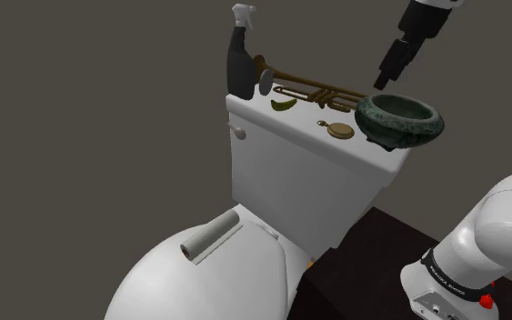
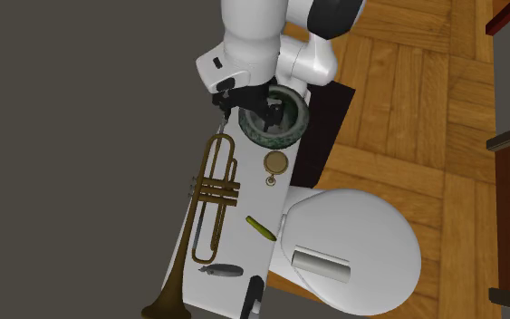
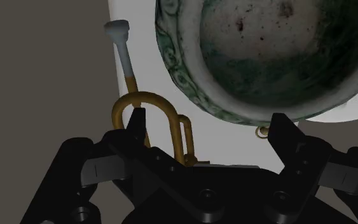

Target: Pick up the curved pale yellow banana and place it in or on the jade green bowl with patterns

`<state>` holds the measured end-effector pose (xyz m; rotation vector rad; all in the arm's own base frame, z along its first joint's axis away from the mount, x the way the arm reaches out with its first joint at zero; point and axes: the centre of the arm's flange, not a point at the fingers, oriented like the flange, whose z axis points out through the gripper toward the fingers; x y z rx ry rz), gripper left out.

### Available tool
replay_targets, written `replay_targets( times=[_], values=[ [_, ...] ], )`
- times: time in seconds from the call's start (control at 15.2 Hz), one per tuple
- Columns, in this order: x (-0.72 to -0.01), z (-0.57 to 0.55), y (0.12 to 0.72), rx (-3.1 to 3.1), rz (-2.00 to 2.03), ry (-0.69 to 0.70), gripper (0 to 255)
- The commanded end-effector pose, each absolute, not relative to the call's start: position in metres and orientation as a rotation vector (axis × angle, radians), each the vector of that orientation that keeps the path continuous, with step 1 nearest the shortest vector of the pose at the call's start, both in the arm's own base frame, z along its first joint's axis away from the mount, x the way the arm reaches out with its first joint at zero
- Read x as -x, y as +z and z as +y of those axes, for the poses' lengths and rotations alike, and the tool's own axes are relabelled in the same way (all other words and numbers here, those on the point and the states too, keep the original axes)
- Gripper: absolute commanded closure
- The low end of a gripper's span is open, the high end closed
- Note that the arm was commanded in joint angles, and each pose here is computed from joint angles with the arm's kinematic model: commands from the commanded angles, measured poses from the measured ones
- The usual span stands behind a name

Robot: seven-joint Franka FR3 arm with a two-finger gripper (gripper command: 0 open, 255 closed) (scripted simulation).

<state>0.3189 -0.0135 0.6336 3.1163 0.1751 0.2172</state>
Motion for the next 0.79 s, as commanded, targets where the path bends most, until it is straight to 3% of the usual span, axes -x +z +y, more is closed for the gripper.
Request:
replay_targets(
  times=[0.0,0.73],
  values=[
    [-0.319,-0.014,0.634,-3.116,0.175,0.217,0],
    [-0.453,0.062,0.603,-3.056,0.429,0.102,0]
  ],
)
